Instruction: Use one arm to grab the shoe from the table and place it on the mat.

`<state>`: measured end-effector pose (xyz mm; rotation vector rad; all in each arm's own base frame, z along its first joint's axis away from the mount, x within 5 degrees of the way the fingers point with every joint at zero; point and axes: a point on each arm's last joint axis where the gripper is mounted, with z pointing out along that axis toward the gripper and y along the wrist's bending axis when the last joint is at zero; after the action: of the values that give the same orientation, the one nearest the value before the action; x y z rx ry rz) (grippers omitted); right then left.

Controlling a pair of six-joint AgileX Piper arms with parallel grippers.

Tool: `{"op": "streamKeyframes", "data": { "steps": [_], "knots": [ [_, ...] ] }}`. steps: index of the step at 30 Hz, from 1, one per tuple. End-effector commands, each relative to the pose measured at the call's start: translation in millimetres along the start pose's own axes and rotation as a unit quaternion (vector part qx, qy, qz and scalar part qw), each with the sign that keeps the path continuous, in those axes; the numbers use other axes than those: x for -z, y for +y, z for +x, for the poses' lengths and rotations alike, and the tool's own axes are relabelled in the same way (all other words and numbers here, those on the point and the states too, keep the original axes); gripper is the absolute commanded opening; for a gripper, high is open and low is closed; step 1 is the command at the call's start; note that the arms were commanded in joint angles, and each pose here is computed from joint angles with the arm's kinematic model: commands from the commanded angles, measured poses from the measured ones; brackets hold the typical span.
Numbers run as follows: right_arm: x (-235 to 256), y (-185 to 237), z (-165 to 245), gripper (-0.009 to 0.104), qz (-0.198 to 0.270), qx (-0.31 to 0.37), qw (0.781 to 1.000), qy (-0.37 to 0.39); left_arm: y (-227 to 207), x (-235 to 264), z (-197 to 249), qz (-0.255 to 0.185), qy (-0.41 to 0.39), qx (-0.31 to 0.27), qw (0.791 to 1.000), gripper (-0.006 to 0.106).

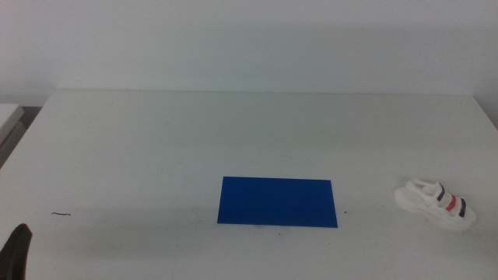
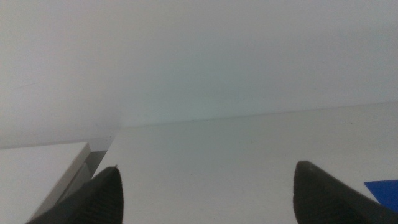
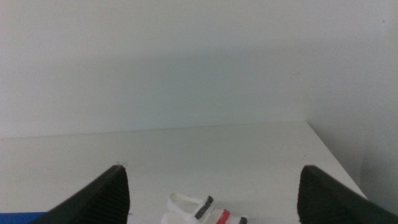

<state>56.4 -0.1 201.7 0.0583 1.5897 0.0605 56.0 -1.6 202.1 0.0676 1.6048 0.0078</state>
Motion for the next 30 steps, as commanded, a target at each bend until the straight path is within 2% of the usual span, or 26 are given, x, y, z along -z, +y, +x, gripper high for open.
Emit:
{"op": "streamKeyframes", "data": {
  "steps": [1,7,11,15,20,23,24,26,28,30],
  "knots": [
    [-0.1,0.4,-2.5,0.092,-0.002,0.001,1.000,-0.004,-0.1,-0.4,-0.6,0.001,-0.004,0.003,1.000,0.094],
    [-0.1,0.3,-1.9,0.092,-0.001,0.001,1.000,-0.001,-0.1,-0.4,-0.6,0.001,-0.004,0.003,1.000,0.094],
    [0.1,-0.3,4.2,0.092,0.002,-0.006,0.999,0.033,-0.1,-0.4,-0.6,0.001,-0.004,0.003,1.000,0.094],
    [1.6,1.6,-14.1,0.092,0.000,-0.023,0.999,0.034,-0.1,-0.4,-0.6,0.001,-0.004,0.003,1.000,0.094],
    [-12.0,4.3,-47.3,0.092,0.009,-0.033,0.993,0.112,-0.1,-0.4,-0.6,0.001,-0.004,0.003,1.000,0.094],
    [-25.4,6.4,-65.0,0.092,0.024,-0.087,0.979,0.183,-0.1,-0.4,-0.6,0.001,-0.004,0.003,1.000,0.094],
    [-30.1,6.6,-71.7,0.092,0.030,-0.081,0.973,0.215,-0.1,-0.4,-0.6,0.001,-0.004,0.003,1.000,0.094],
    [-40.5,7.5,-82.9,0.092,0.028,-0.037,0.958,0.281,-0.1,-0.4,-0.6,0.001,-0.004,0.003,1.000,0.094],
    [-53.0,9.3,-96.6,0.092,0.006,0.033,0.938,0.345,-0.1,-0.4,-0.6,0.001,-0.004,0.003,1.000,0.094],
    [-66.6,11.1,-110.4,0.092,-0.010,0.067,0.920,0.385,-0.1,-0.4,-0.6,0.001,-0.004,0.003,1.000,0.094]
  ]
}}
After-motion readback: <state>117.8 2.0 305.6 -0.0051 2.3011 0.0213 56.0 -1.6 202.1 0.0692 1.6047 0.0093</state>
